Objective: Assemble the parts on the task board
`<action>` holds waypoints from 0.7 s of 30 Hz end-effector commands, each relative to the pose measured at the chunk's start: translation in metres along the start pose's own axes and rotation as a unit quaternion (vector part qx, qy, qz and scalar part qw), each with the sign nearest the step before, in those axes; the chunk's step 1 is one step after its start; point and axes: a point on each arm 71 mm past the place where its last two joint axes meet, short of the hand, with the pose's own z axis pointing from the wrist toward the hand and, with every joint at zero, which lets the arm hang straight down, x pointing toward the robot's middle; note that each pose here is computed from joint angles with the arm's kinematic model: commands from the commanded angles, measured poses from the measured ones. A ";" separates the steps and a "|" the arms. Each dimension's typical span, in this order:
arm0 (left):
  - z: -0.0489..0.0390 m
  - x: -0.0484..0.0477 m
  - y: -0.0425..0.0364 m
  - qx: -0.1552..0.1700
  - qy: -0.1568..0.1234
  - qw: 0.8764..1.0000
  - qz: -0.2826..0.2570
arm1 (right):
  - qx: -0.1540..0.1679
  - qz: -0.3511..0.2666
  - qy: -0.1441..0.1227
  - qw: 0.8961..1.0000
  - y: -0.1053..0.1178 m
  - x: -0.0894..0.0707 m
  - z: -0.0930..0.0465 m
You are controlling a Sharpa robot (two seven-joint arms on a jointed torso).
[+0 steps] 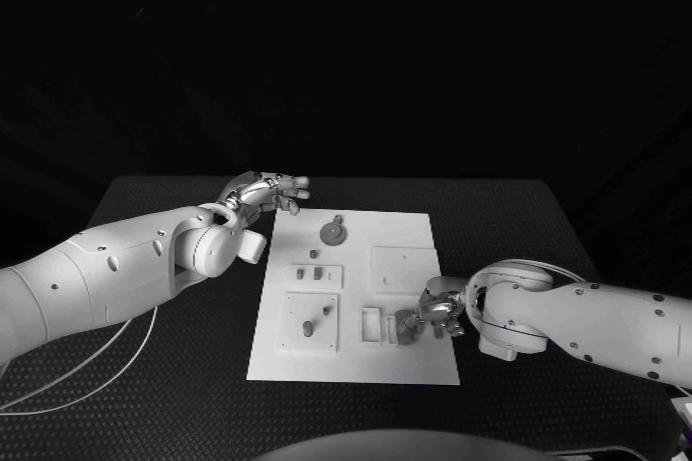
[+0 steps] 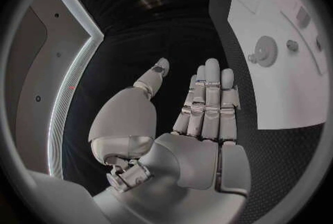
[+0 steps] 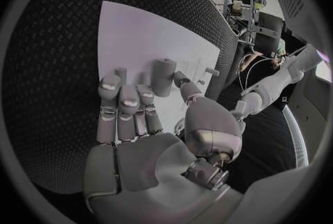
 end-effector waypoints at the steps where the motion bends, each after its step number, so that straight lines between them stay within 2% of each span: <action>1: 0.0002 0.0033 -0.0011 0.004 0.012 1.000 -0.002 | -0.002 -0.005 -0.001 1.000 0.002 0.001 0.001; 15: -0.0003 0.0022 -0.0006 0.003 0.013 1.000 -0.002 | -0.005 -0.001 -0.002 1.000 0.007 0.008 0.008; 21: -0.0003 0.0026 -0.0006 0.002 0.014 1.000 -0.003 | -0.001 0.026 -0.002 1.000 0.007 0.008 0.007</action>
